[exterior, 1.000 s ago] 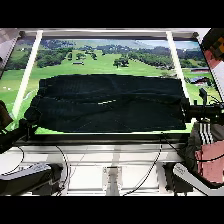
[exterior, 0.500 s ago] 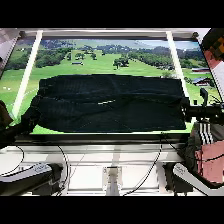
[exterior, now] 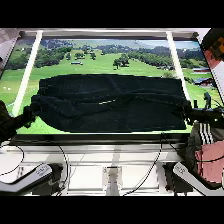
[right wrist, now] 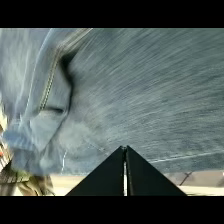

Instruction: Fold the clothes and pants, and hang the long-sleeved shirts on hangers.

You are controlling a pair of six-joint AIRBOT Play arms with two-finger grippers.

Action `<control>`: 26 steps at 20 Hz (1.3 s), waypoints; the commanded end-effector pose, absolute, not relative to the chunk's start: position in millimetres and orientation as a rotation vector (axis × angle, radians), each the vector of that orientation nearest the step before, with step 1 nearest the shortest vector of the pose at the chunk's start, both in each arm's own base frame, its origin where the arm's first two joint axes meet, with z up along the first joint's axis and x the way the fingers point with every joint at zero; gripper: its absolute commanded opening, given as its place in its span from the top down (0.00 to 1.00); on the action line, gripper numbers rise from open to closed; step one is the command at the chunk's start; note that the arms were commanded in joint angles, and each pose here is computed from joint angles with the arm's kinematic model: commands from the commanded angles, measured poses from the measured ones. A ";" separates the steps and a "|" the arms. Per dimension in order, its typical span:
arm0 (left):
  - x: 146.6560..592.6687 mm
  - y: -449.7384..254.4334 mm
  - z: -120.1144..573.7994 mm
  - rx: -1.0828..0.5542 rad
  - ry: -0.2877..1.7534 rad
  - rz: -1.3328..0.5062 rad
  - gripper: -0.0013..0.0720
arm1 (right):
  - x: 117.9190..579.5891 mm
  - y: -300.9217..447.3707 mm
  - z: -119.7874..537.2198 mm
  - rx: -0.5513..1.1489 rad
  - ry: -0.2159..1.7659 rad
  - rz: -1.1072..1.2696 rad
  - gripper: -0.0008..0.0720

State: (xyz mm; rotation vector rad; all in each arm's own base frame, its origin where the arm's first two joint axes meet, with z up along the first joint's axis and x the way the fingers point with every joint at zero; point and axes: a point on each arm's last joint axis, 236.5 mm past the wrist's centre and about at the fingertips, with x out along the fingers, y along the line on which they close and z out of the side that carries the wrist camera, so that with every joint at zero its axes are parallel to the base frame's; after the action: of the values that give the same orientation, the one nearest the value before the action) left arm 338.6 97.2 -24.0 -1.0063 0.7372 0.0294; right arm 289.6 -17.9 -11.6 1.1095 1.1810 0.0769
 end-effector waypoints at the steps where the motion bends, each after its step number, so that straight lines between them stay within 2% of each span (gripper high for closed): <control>1: 332.6 91.3 29.6 -0.924 0.649 0.030 0.94 | 259.0 -36.7 -23.9 1.206 1.123 -0.025 0.97; 4: 312.3 93.6 29.5 -0.819 0.708 0.091 0.93 | 226.7 -47.9 -31.1 1.233 1.101 -0.121 0.97; 7: 307.6 95.6 24.0 -0.813 0.734 0.113 0.93 | 188.3 -50.7 -58.5 1.173 1.257 -0.243 0.97; 10: 307.6 95.5 23.8 -0.812 0.735 0.113 0.93 | 186.7 -42.1 -71.9 1.252 1.247 -0.280 0.97; 14: 307.8 95.1 24.0 -0.812 0.735 0.111 0.93 | 204.3 -28.3 -89.9 1.421 1.111 -0.312 0.97; 15: 307.8 95.0 24.0 -0.812 0.735 0.111 0.93 | 206.3 -31.6 -94.0 1.430 1.086 -0.336 0.93; 17: 308.4 93.9 24.4 -0.813 0.734 0.107 0.93 | 208.9 -40.0 -96.9 1.422 1.058 -0.369 0.37; 23: 308.3 94.0 24.3 -0.812 0.734 0.107 0.93 | 230.4 -76.7 -95.5 1.443 0.877 -0.482 0.37; 24: 308.3 94.0 24.3 -0.812 0.734 0.107 0.93 | 232.9 -80.1 -95.2 1.452 0.858 -0.492 0.43; 26: 308.3 94.0 24.3 -0.810 0.734 0.106 0.93 | 234.7 -79.7 -98.8 1.487 0.858 -0.497 0.43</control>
State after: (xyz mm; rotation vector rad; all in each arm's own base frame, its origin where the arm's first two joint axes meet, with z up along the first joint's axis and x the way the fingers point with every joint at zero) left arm 308.2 94.0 23.9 -0.8152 0.7350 0.1079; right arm 226.6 -68.1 -97.4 1.4490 0.9212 -0.4575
